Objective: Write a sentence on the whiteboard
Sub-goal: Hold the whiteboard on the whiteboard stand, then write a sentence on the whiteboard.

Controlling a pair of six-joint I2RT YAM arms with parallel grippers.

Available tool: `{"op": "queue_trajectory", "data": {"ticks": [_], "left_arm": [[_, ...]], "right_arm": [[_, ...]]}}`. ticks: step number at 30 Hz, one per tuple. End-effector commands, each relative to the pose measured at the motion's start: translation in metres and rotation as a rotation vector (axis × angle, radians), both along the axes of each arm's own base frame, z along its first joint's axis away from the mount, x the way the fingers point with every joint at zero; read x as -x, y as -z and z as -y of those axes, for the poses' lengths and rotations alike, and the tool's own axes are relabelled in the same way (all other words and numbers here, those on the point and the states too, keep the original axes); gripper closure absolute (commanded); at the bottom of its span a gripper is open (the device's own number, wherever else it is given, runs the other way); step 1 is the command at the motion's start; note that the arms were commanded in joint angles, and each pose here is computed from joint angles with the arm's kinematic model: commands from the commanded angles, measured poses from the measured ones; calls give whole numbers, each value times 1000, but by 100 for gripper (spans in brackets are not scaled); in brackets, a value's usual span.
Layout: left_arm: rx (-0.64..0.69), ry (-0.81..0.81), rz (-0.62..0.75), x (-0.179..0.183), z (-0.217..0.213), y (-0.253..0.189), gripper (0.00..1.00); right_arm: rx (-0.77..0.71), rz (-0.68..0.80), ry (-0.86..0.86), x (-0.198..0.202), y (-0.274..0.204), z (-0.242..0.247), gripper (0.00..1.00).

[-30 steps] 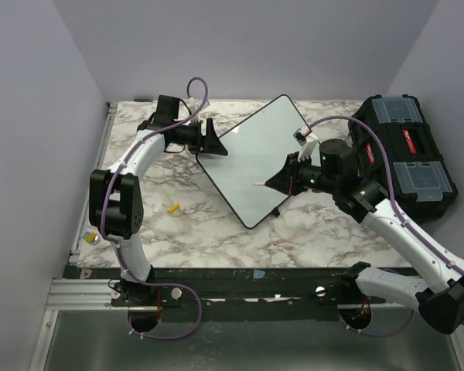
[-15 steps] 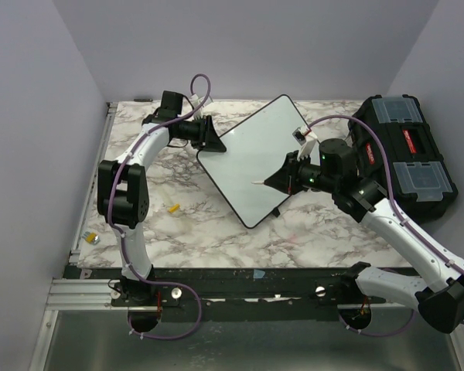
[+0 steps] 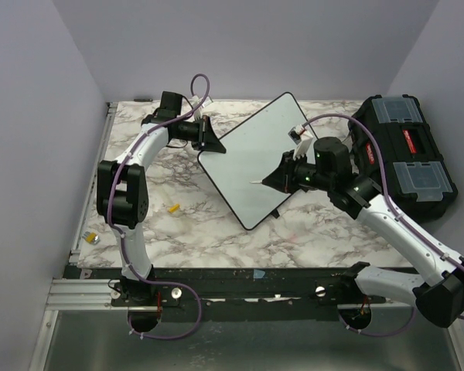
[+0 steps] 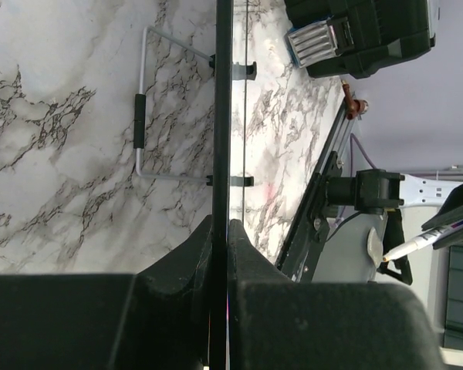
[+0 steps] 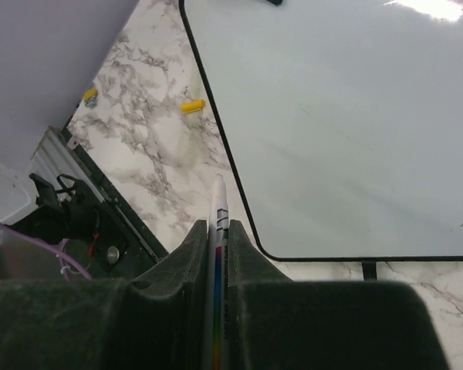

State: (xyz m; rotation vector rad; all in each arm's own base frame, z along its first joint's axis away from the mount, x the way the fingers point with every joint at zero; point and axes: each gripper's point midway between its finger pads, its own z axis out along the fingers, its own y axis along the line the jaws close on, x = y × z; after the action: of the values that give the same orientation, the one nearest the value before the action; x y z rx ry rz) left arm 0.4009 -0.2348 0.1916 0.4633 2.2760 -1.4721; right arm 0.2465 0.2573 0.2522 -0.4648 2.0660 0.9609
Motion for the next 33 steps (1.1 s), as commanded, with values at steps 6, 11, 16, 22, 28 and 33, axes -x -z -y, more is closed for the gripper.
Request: {"op": "queue_trajectory", "data": {"ticks": [6, 11, 16, 22, 28, 33], "left_arm": [[-65, -16, 139, 8, 1, -22, 100], [-73, -28, 155, 10, 2, -28, 100], [-76, -30, 164, 11, 5, -30, 100], [-83, -34, 171, 12, 7, -33, 100], [-84, -38, 183, 12, 7, -39, 100], [-85, -41, 192, 15, 8, -43, 100]], "right_arm": [[110, 131, 122, -32, -13, -6, 99], [172, 193, 171, -43, -14, -24, 99], [201, 269, 181, -51, -19, -46, 99], [222, 346, 208, -56, -22, -71, 99], [208, 364, 215, -58, -25, -83, 99], [210, 372, 212, -57, -23, -91, 99]]}}
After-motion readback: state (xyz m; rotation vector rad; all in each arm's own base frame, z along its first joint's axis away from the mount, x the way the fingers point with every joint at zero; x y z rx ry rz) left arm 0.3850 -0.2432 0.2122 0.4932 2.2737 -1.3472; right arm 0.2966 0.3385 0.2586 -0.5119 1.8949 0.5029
